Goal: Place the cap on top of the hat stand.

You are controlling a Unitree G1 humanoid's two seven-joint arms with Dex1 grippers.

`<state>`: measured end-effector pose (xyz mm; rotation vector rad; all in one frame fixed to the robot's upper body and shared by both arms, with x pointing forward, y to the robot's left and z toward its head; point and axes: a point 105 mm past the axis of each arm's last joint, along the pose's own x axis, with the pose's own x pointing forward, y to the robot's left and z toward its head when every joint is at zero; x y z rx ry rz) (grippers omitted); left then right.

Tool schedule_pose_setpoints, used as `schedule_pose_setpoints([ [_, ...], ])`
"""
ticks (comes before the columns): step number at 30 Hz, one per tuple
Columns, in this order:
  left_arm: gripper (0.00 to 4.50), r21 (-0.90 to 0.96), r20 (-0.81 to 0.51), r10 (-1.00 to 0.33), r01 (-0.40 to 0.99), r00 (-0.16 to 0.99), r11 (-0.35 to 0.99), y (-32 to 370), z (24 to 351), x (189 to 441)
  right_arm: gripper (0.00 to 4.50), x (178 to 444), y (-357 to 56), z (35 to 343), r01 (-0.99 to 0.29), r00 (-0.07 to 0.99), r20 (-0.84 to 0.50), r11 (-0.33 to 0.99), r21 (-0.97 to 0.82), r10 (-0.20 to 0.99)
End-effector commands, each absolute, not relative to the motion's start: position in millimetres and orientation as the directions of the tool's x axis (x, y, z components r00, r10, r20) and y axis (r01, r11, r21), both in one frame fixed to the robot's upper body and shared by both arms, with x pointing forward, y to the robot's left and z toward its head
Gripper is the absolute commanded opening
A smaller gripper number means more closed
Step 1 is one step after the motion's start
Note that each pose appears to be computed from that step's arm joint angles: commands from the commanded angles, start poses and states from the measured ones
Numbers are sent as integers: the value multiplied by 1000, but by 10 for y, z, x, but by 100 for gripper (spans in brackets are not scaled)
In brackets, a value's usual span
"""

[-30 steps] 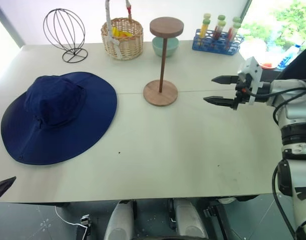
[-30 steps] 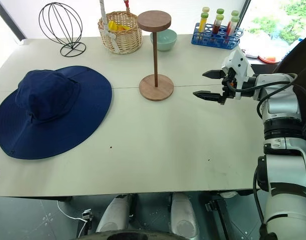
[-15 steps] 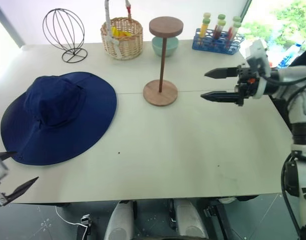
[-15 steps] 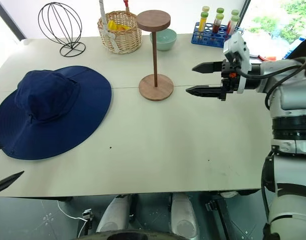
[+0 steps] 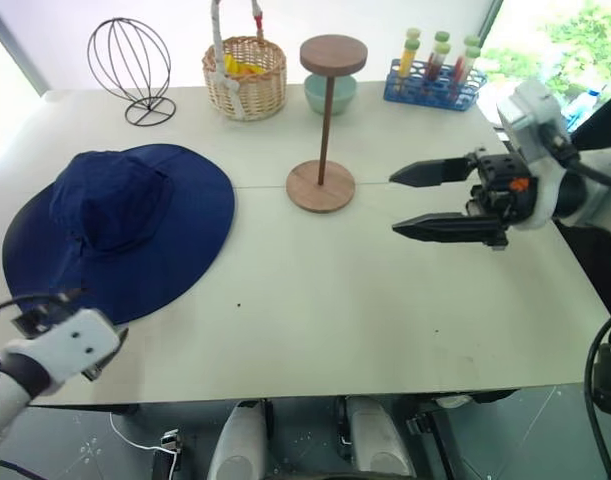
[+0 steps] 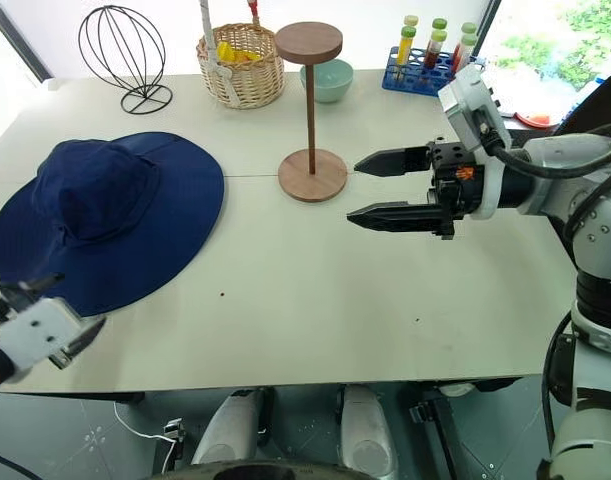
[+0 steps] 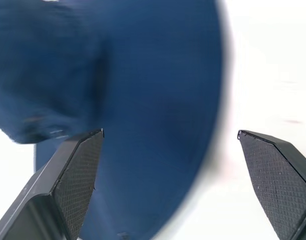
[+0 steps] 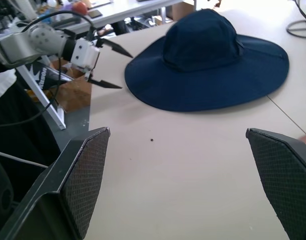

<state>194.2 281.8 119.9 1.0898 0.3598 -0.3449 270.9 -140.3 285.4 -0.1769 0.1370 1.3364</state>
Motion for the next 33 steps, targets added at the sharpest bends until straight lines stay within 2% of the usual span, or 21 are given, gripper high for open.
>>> schedule_pose_setpoints([
  [1, 450, 828, -439, -89, 441, 894, 345, 2759, 1158, 1985, 446, 2638, -1403, 3024, -968, 246, -162, 234, -94, 956],
  [6, 450, 880, -424, -15, 416, 906, 232, 2873, 1076, 2137, 446, 2633, -1415, 3031, -963, 267, -156, 256, -89, 951],
  [11, 450, 903, -398, 25, 386, 917, 189, 2938, 1000, 2321, 446, 2608, -1399, 3100, -960, 274, -137, 263, -96, 952],
  [15, 450, 933, -360, 34, 361, 932, -10, 2963, 941, 2464, 446, 2621, -1387, 3112, -955, 289, -127, 277, -102, 949],
  [19, 450, 955, -278, 36, 280, 960, -100, 3000, 919, 2613, 446, 2628, -1369, 3125, -952, 299, -118, 287, -110, 947],
  [26, 450, 982, -158, 84, 165, 984, -89, 3127, 828, 2800, 446, 2614, -1383, 3156, -941, 324, -106, 310, -135, 940],
  [33, 450, 991, -132, 99, 134, 986, -17, 3136, 819, 2974, 446, 2600, -1369, 3171, -936, 337, -91, 322, -144, 937],
])
